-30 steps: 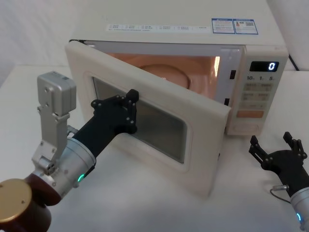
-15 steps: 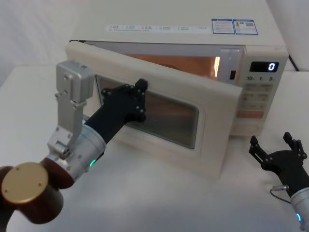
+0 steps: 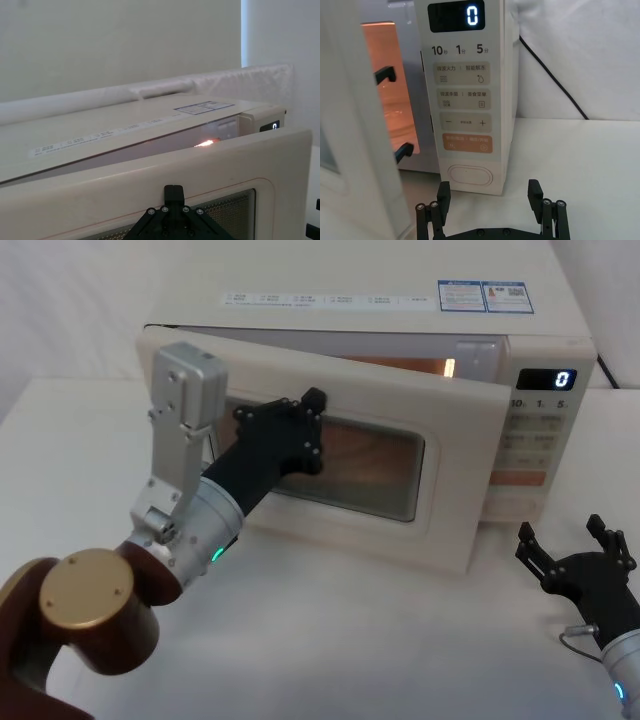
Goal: Press the button to open the microwave door with one hand; close the microwave door with the other hand.
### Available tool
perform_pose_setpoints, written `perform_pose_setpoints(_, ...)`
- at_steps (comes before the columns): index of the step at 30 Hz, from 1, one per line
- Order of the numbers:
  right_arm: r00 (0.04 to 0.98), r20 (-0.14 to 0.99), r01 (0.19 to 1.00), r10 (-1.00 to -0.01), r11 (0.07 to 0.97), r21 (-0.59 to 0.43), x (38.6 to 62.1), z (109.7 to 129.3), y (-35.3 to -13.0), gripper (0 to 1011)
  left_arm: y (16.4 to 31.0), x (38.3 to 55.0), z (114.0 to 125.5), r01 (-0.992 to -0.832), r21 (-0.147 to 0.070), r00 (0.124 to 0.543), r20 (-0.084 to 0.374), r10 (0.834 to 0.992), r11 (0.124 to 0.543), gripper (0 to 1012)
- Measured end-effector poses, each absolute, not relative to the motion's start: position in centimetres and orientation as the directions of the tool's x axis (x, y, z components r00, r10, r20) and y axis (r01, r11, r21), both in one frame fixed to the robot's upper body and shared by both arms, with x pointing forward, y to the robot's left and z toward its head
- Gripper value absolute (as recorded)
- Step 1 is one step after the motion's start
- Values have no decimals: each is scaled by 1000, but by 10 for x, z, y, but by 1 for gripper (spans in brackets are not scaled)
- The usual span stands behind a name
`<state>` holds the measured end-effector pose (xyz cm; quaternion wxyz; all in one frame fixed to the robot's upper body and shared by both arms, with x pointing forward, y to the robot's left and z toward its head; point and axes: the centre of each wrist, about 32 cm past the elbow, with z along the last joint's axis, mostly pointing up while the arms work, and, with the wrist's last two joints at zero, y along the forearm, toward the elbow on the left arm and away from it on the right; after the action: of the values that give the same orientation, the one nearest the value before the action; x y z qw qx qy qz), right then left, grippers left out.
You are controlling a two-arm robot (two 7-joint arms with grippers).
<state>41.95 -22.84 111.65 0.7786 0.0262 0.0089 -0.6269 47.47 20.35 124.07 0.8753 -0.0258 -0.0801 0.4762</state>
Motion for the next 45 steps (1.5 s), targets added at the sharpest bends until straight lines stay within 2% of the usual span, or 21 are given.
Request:
perform_pose_setpoints(13,214,-47,977,-976,213,30,419,1117,-228,1002,189,489,1244,-837,-123,523,114,845,534,0)
perform_pose_setpoints(22,214,-47,977,-976,213,30,419,1117,-228,1002,186,493,1244,-845,-113,512,112,852,523,0)
perform_pose_setpoints(33,214,-47,977,-976,213,30,419,1117,-228,1002,184,500,1244,-864,-98,484,108,868,494,0)
perform_pose_setpoints(45,214,-47,977,-976,213,30,419,1117,-228,1002,181,505,1244,-872,-90,472,106,875,481,0)
